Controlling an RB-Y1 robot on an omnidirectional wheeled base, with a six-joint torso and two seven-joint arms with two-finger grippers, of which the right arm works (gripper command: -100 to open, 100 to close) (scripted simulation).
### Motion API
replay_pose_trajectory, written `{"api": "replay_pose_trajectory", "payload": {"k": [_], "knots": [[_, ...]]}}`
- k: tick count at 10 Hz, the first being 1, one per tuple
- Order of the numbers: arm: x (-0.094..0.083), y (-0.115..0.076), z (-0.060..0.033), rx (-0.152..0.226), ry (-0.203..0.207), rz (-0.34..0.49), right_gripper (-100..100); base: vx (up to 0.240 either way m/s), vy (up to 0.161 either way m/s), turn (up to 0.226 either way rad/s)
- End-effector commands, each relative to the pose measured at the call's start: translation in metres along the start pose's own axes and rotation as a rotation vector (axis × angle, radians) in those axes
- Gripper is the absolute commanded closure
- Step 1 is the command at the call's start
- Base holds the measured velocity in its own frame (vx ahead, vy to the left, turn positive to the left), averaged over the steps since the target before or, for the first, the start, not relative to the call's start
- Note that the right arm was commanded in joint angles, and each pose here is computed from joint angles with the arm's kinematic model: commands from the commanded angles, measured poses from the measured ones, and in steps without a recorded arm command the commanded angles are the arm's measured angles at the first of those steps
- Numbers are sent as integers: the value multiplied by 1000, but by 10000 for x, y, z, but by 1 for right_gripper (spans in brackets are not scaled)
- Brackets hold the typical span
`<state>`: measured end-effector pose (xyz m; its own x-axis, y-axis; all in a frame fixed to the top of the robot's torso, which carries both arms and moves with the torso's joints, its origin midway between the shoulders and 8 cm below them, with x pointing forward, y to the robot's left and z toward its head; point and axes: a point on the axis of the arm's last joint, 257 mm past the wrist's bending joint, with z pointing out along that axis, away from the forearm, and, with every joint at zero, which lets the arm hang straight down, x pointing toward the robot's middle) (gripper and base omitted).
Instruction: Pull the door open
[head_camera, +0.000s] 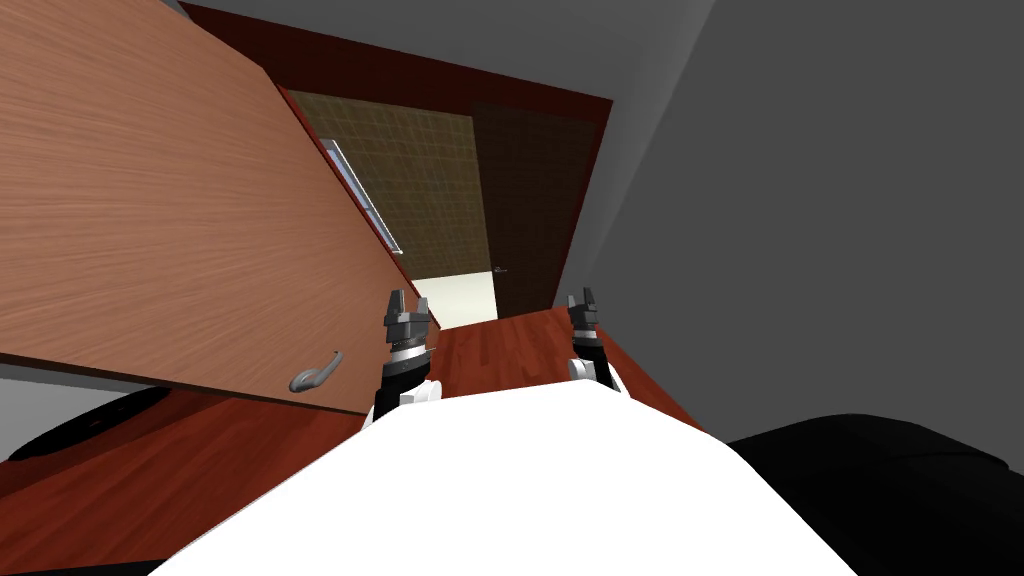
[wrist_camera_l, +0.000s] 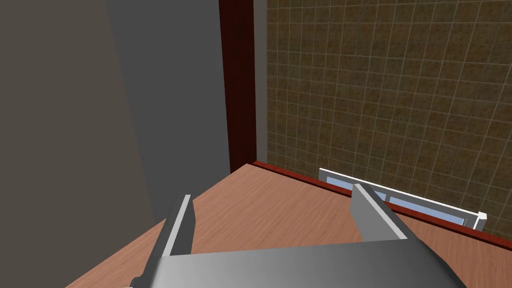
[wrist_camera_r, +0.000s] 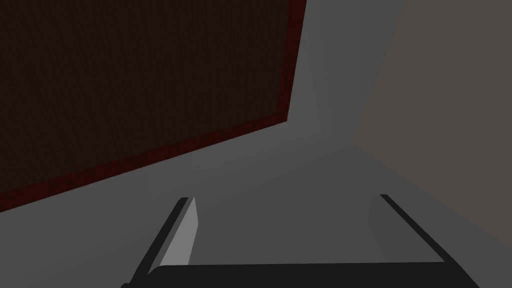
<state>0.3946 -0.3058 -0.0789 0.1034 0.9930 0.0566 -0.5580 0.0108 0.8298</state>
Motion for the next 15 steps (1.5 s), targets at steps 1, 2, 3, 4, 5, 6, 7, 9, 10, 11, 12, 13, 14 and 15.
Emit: {"api": "replay_pose_trajectory", "payload": {"k": [1, 2, 3, 4, 5, 6, 7, 9, 10, 11, 12, 13, 14, 15], "knots": [[-14, -132, -26, 20, 0, 2, -100, 90, 26, 93], [-25, -212, -36, 31, -1, 3, -100, 100, 27, 85], [-36, -296, -47, 44, -2, 4, -100, 114, 18, 89], [-49, -383, -59, 57, -3, 5, -100, 112, 23, 100], [-62, -469, -72, 70, -4, 6, -100, 103, 28, 109], [-76, -554, -85, 83, -6, 6, -100, 102, 39, 102], [-91, -638, -99, 96, -8, 7, -100, 97, 37, 93], [-121, -803, -127, 121, -12, 7, -100, 106, 26, 97], [-137, -884, -141, 133, -14, 7, -100, 117, 27, 97], [-153, -957, -152, 144, -16, 7, -100, 100, 23, 123], [-170, -1036, -167, 156, -19, 7, -100, 96, 13, 110], [-177, -1067, -186, 164, -20, 6, -100, 70, 11, 26], [-196, -1152, -207, 178, -23, 5, -100, 71, 11, 54], [-210, -1207, -208, 185, -26, 5, -100, 84, 11, 93]]}}
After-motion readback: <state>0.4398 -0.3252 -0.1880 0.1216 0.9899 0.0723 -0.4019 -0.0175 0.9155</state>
